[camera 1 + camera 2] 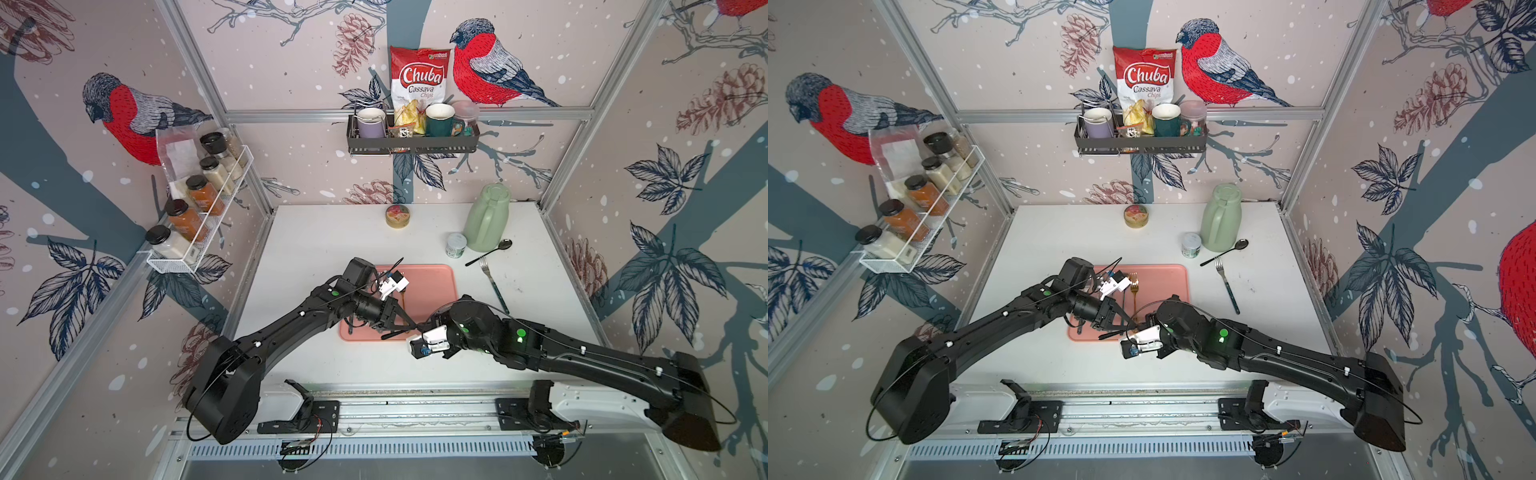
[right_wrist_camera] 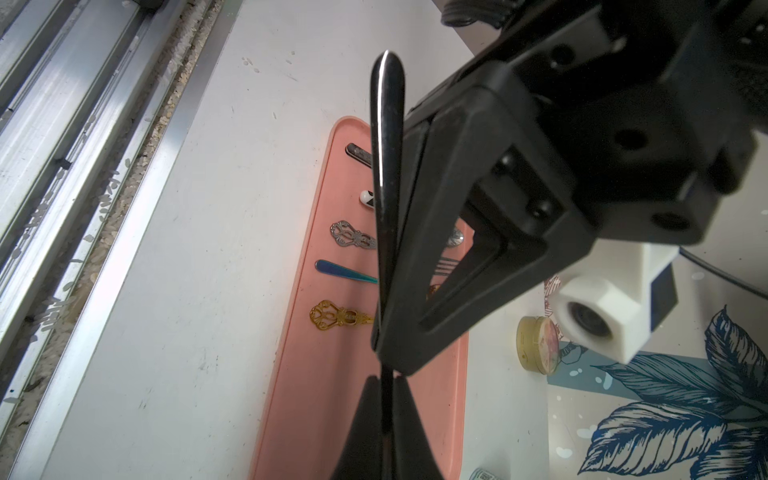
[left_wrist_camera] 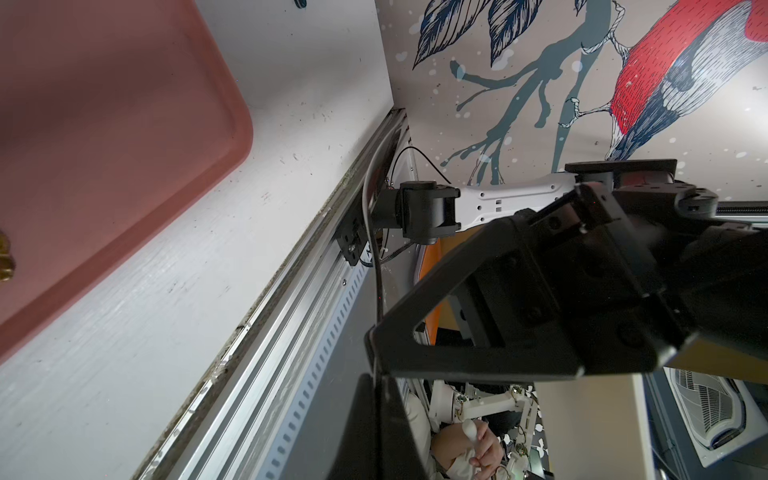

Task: Set the spoon and fork side by side
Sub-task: Pick up the spoon from the center of the board, then place the spoon on the tray.

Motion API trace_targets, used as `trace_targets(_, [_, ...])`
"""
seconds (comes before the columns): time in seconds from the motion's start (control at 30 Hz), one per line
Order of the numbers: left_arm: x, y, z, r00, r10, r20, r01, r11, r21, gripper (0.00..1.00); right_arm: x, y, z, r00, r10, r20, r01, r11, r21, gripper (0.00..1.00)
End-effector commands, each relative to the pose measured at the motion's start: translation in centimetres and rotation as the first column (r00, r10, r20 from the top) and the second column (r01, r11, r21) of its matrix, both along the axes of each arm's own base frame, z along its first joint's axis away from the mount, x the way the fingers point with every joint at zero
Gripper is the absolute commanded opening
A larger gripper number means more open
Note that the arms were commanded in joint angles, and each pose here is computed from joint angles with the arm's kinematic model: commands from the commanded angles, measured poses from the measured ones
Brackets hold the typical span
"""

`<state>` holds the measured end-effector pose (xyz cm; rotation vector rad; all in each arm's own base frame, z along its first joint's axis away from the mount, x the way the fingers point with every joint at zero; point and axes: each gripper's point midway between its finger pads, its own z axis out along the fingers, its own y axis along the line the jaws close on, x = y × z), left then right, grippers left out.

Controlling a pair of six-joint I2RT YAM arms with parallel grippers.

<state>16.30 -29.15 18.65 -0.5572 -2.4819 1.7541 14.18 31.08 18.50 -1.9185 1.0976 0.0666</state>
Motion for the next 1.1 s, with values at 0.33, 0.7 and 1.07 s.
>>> trace_targets(0.33, [7.9, 0.0, 0.5, 0.833, 0.519, 0.190, -0.525, 0.851, -0.025, 0.00, 6.3, -2.4, 5.4, 0.844, -0.456, -0.284, 0.530, 0.791, 0.306, 0.75])
trace_targets(0.7, [11.6, -3.6, -4.1, 0.619, 0.748, 0.238, -0.766, 0.642, -0.028, 0.00, 12.2, -7.9, 3.0, 0.193, -0.692, -0.696, 0.973, 0.227, 0.044, 0.68])
trace_targets(1.07, [12.4, -6.6, -10.7, 0.580, 0.790, 0.198, -0.809, 0.588, 0.023, 0.00, 15.4, -9.5, -4.5, -0.297, -0.536, -0.790, 0.954, -0.135, -0.267, 0.68])
